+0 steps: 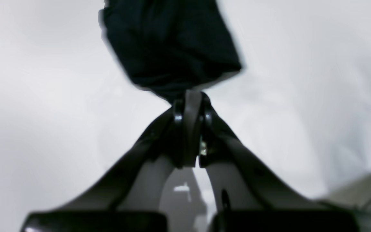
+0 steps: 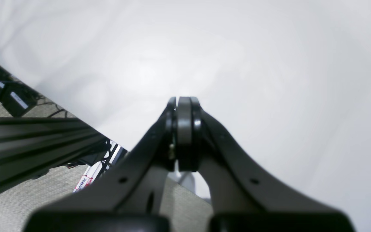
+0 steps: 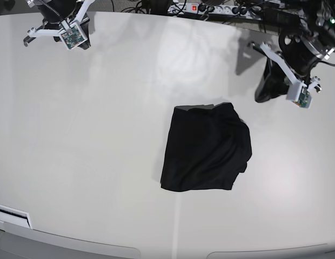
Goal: Layout the t-shirt on the table in an organized manner, then fold the t-shirt properly
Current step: 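Reach the left gripper to the crumpled black t-shirt and grasp its edge, then lift the shirt with the left gripper and drag it across the table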
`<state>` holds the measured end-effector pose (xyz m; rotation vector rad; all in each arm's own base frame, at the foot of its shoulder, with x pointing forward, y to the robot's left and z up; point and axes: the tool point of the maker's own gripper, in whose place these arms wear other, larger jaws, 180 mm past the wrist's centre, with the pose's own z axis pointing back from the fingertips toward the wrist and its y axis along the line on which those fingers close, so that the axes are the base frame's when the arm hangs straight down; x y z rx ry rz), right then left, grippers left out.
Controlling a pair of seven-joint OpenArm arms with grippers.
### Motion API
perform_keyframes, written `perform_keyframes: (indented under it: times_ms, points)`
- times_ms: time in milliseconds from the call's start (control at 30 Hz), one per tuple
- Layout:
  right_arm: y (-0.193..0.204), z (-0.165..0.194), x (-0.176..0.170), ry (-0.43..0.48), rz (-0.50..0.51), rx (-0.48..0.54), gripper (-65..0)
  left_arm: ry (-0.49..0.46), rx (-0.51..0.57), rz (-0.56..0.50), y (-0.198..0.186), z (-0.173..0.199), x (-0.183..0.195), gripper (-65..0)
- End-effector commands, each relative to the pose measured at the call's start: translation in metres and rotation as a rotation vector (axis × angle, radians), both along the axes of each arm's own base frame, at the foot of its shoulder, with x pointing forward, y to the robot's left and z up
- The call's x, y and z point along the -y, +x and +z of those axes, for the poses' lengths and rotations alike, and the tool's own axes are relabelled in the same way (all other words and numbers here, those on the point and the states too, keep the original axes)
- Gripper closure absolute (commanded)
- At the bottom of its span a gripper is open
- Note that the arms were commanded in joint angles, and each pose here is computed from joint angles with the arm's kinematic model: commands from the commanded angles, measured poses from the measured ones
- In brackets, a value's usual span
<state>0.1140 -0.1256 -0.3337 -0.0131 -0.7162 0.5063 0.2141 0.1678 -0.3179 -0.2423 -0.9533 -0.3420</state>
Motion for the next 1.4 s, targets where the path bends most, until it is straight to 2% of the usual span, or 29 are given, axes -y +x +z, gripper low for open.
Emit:
perform_keyframes:
  times_ms: [0, 200, 233, 367, 400, 467, 533, 700, 800, 833, 867, 933, 967, 1067, 1167, 1367]
  points:
    - [0.009, 0.009, -0.001, 0.006, 0.003, 0.048, 0.0, -0.016, 0.041, 0.013, 0.014, 0.006, -0.005, 0.0]
    - [0.013, 0.011, -0.006, 0.011, 0.041, 0.058, 0.0, -0.042, 0.007, 0.114, 0.069, -0.031, -0.037, 0.0]
    - [0.011, 0.01, -0.006, 0.011, 0.041, 0.054, 0.0, -0.049, 0.002, 0.127, 0.076, -0.035, -0.041, -1.9]
    - [0.008, 0.009, -0.006, 0.011, 0.04, 0.041, 0.0, -0.109, -0.03, 0.183, 0.11, -0.05, -0.052, -30.4]
    - [0.007, 0.008, -0.006, 0.011, 0.037, 0.037, 0.0, -0.127, -0.044, 0.194, 0.118, -0.054, -0.053, -35.6]
    - [0.006, 0.008, -0.005, 0.01, 0.03, 0.033, 0.0, -0.144, -0.066, 0.2, 0.134, -0.061, -0.051, -37.6]
    - [0.006, 0.007, -0.005, 0.009, 0.029, 0.031, 0.0, -0.152, -0.079, 0.184, 0.15, -0.065, -0.045, -37.6]
    - [0.006, 0.007, -0.005, 0.009, 0.028, 0.032, -10.0, -0.165, -0.154, 0.073, 0.172, -0.085, -0.012, -37.6]
    - [0.008, 0.008, -0.001, 0.005, 0.004, 0.039, -10.7, -0.169, -0.209, 0.024, 0.172, -0.101, 0.007, -37.0]
    - [0.009, 0.008, 0.0, 0.0, -0.007, 0.042, -10.7, -0.164, -0.239, 0.01, 0.169, -0.106, 0.013, -33.7]
    - [0.009, 0.008, 0.002, -0.005, -0.011, 0.044, -10.7, -0.154, -0.273, -0.003, 0.165, -0.111, 0.017, -26.7]
    - [0.01, 0.009, 0.003, -0.013, -0.011, 0.047, -10.7, -0.132, -0.328, -0.033, 0.159, -0.114, 0.021, -5.7]
    - [0.01, 0.009, 0.003, -0.018, -0.01, 0.048, -10.7, -0.12, -0.34, -0.052, 0.159, -0.11, 0.022, 0.0]
    - [0.01, 0.009, 0.004, -0.022, -0.009, 0.049, -10.7, -0.104, -0.336, -0.094, 0.167, -0.085, 0.02, 0.0]
    - [0.01, 0.009, 0.003, -0.021, -0.008, 0.052, -10.7, -0.125, -0.279, -0.121, 0.185, -0.038, 0.016, 0.0]
    - [0.012, 0.01, 0.003, -0.02, -0.008, 0.058, -10.7, -0.095, -0.027, -0.279, 0.2, 0.067, 0.004, 0.0]
